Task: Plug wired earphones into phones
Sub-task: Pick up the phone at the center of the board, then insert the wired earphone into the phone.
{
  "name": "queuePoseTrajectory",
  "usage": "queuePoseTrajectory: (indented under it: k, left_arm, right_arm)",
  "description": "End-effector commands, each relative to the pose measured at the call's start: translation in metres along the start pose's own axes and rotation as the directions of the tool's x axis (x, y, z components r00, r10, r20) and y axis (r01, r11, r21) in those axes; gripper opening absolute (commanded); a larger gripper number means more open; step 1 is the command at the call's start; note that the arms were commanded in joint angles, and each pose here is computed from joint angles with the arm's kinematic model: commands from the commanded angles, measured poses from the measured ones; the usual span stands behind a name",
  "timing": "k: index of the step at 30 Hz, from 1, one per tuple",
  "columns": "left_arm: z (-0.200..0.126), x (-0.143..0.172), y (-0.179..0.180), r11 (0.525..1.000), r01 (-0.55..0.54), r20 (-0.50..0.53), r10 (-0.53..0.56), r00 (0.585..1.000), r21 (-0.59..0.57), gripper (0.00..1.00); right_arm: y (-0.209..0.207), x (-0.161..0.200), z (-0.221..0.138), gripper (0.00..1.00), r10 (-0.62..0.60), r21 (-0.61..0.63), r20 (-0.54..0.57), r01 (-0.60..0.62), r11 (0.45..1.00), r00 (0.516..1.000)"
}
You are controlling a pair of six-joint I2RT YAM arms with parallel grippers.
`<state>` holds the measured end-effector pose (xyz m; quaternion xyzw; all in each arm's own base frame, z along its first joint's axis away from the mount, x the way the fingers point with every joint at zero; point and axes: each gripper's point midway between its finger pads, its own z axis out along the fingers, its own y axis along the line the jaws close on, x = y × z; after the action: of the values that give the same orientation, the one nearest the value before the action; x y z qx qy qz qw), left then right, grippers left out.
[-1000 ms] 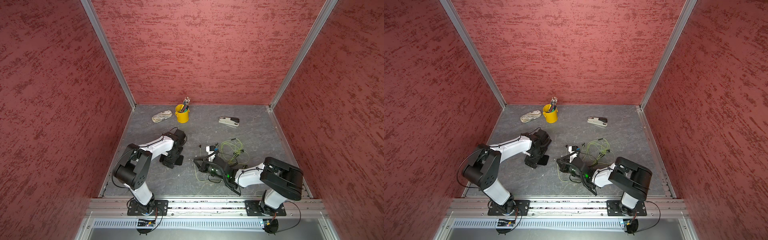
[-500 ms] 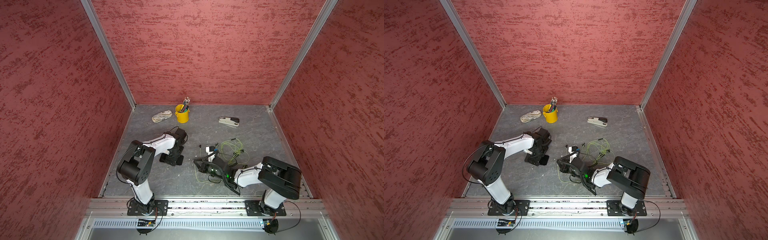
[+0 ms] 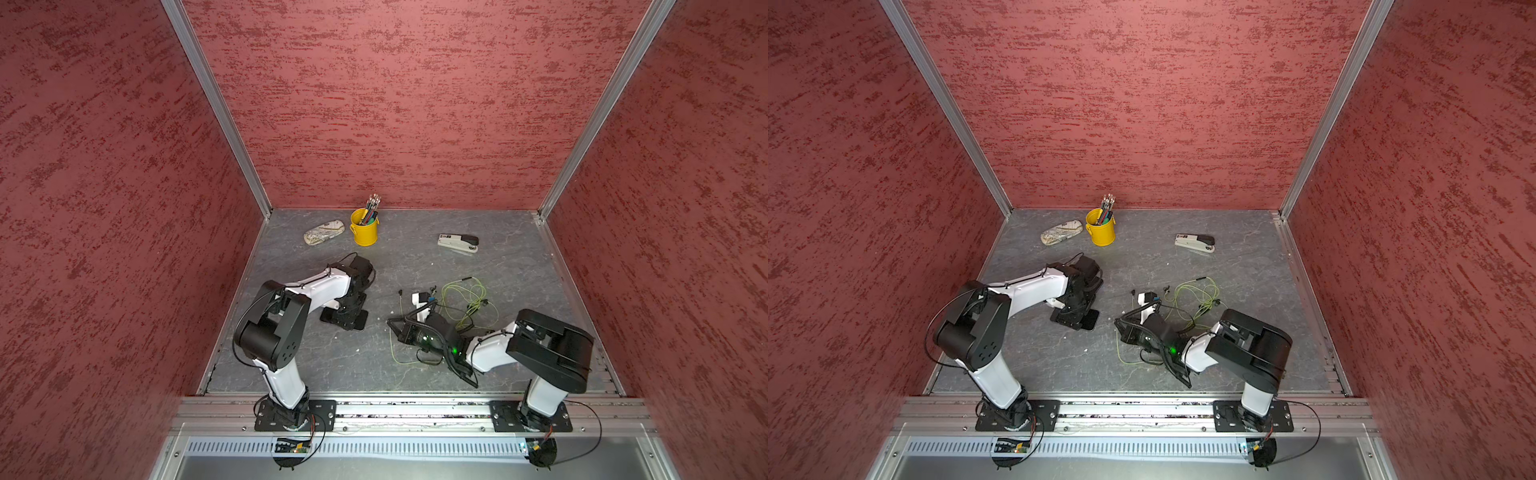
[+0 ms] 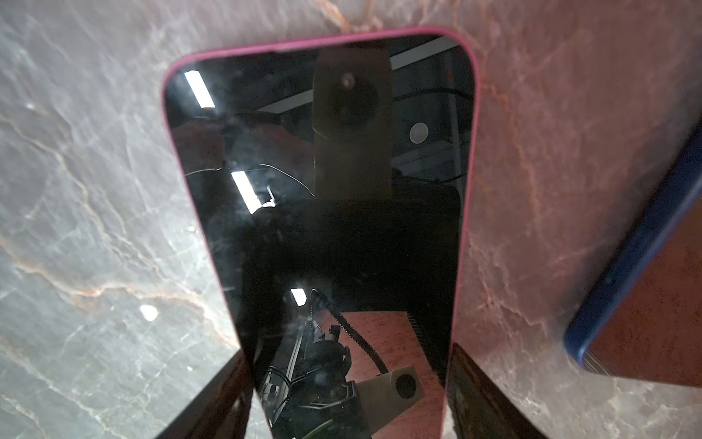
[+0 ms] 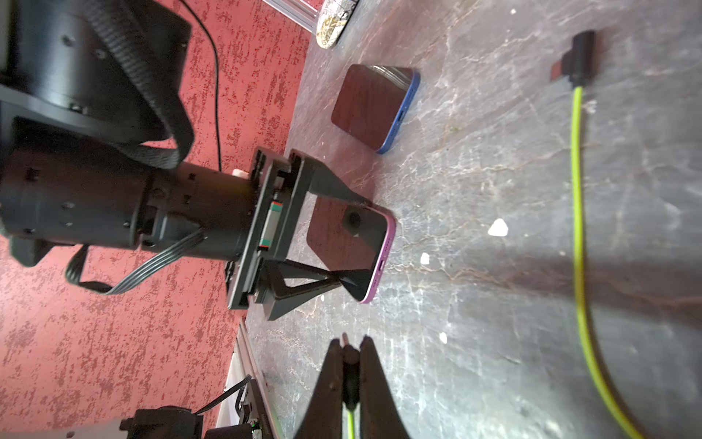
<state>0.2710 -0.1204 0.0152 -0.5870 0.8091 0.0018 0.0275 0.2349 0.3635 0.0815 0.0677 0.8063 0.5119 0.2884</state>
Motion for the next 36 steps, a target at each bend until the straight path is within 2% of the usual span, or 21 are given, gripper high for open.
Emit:
queuePoseTrajectory:
  k: [1,10,15,22,36]
  left_arm:
    - [0.006,0.008,0.008,1.0,0.015,-0.054,-0.015,0.998,-0.014,0.68]
    - [-0.018,0.017,-0.007,0.985,0.101,-0.195,-0.072,0.978,0.142,0.67]
    - [-0.033,0.018,-0.01,0.972,0.127,-0.219,-0.082,0.972,0.198,0.67]
    - [-0.038,0.024,-0.01,0.967,0.134,-0.258,-0.075,0.963,0.216,0.67]
    - [-0.039,0.032,-0.009,0.965,0.135,-0.294,-0.064,0.954,0.226,0.67]
  right_arm:
    - [0.0,-0.003,0.002,0.0,0.024,-0.019,0.006,-0.024,1.0,1.0]
    - [0.009,-0.001,0.017,0.0,0.032,-0.082,-0.012,-0.032,0.996,0.999]
    - [0.011,0.002,0.025,0.0,0.029,-0.102,-0.026,-0.031,0.994,0.999]
    - [0.016,0.003,0.028,0.0,0.018,-0.137,-0.032,-0.023,0.99,0.999]
    - [0.006,0.003,0.034,0.0,0.041,-0.11,-0.039,-0.045,0.993,0.998]
